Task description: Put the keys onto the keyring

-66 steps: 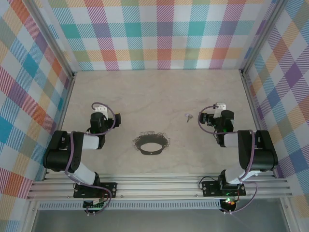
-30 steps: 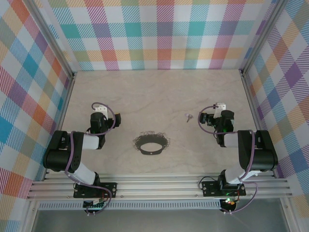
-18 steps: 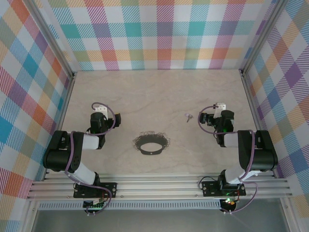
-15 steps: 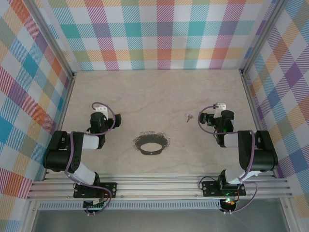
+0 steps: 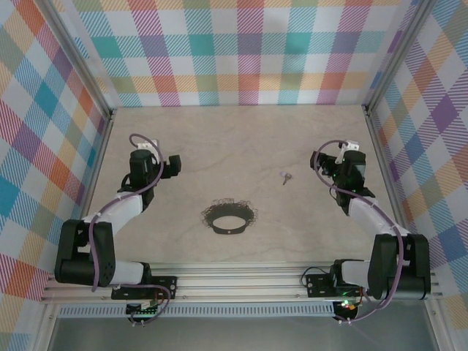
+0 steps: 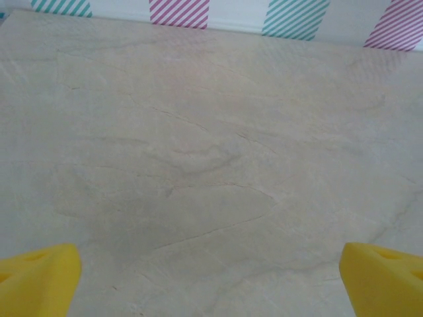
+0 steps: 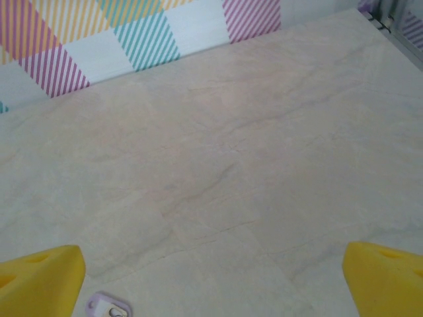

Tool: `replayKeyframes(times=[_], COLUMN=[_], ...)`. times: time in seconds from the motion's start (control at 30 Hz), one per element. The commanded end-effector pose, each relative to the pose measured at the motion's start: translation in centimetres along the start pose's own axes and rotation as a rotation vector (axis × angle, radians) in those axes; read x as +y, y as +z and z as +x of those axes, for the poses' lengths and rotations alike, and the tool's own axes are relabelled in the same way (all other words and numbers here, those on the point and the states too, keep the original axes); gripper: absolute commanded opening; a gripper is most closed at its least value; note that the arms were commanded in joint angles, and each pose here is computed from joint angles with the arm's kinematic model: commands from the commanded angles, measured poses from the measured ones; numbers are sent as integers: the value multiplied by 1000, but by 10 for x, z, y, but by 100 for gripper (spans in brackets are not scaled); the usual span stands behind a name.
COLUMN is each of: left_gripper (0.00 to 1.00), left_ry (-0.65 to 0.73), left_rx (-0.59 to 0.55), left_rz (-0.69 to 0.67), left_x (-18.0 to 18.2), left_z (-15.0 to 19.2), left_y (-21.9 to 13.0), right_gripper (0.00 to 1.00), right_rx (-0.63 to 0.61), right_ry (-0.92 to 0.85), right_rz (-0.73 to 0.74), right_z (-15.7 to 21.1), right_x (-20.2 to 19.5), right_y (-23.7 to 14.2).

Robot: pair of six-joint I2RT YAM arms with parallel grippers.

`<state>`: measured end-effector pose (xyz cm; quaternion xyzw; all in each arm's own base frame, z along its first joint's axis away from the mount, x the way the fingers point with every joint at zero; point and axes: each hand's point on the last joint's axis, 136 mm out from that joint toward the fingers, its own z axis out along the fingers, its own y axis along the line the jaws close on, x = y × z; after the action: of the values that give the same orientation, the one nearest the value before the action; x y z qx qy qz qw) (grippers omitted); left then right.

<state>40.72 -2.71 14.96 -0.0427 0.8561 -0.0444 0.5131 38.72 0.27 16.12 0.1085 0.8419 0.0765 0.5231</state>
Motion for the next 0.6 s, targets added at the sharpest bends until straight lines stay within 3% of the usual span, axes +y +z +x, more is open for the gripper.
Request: replayKeyframes(times=[0.0, 0.37, 0.57], left_gripper=[100, 100, 100], left_ry=[-80, -138, -191], left_rx=[64, 206, 230], left_rz=[28, 177, 228], left_x=[-12, -82, -115], left_z=[-4, -1, 9], left_y=[-14, -35, -45], right_gripper=[100, 97, 100], right_rx=[69, 85, 175], right_ry=[91, 144, 227], right_rz=[17, -184, -246], right_z=[3, 13, 26], right_x=[-1, 32, 44], right_y=[-12, -55, -69])
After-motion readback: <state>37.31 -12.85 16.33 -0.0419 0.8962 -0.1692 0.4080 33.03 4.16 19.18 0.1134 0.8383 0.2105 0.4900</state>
